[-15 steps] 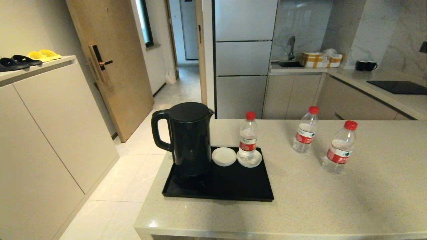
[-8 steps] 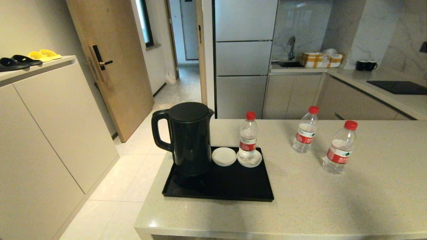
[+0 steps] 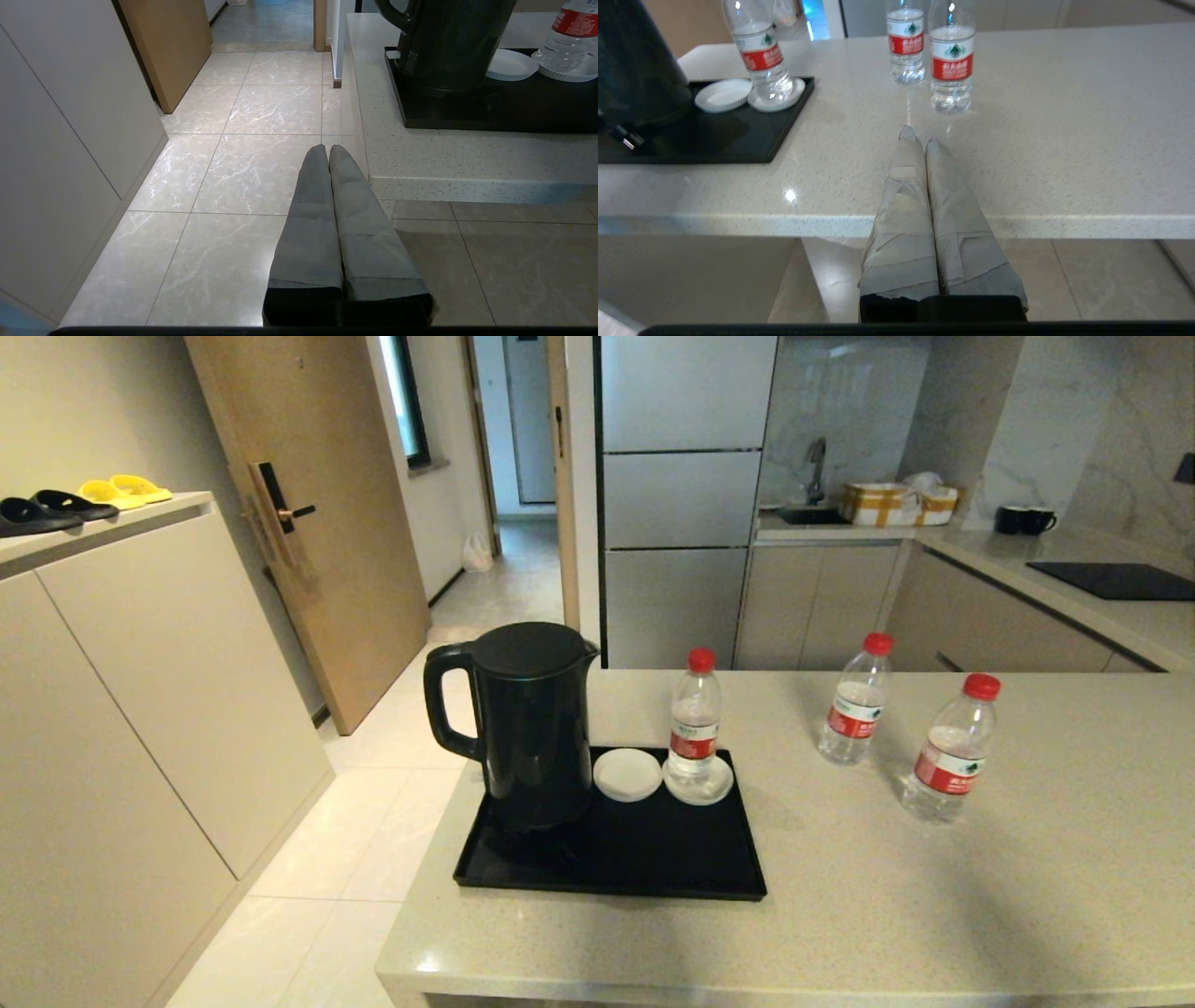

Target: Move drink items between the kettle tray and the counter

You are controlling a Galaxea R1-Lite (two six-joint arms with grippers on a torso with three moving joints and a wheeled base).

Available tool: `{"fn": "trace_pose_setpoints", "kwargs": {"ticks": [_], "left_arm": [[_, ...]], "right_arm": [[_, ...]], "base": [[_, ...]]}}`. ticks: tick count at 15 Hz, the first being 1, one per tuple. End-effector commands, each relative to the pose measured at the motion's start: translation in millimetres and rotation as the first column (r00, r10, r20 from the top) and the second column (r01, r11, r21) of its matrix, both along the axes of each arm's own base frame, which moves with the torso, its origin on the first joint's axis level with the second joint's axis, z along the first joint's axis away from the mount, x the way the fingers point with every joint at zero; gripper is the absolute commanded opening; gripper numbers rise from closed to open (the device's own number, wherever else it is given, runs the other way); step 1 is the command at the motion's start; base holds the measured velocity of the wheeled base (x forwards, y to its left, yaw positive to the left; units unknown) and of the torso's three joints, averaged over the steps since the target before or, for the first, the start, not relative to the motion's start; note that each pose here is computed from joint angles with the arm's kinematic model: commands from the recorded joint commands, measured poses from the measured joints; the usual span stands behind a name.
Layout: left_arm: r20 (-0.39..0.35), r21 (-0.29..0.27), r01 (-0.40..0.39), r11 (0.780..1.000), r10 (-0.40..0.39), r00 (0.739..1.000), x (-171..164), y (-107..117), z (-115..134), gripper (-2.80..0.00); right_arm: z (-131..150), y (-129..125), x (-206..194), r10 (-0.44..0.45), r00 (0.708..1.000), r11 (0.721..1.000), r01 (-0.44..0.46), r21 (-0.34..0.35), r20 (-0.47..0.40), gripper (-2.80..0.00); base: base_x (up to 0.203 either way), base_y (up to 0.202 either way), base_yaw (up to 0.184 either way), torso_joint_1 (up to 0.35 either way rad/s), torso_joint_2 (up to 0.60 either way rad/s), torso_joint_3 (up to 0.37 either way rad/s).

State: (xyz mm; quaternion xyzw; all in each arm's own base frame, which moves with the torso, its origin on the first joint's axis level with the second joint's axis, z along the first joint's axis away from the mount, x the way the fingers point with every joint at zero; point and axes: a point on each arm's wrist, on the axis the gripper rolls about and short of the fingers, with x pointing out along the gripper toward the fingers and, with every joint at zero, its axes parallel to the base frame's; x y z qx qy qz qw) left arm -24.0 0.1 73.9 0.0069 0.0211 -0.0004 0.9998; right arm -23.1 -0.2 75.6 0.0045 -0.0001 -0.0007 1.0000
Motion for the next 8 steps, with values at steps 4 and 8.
{"fn": "trace_pose_setpoints", "kwargs": {"ticks": [4, 8], "left_arm": [[-0.002, 0.0, 0.0, 1.0, 0.0, 1.0, 0.1, 0.0, 0.0, -2.8], [-0.002, 0.0, 0.0, 1.0, 0.0, 1.0, 0.1, 0.0, -0.1, -2.8]], "right_arm": [[0.2, 0.0, 0.3, 0.0, 1.0, 1.0, 0.0, -0.002, 0.003, -2.8], [0.2, 0.0, 0.3, 0.0, 1.0, 1.0, 0.0, -0.003, 0.003, -2.8]], "base": [[0.0, 0.0, 0.0, 0.0, 0.0, 0.0], [0.0, 0.0, 0.0, 0.0, 0.0, 0.0]]}}
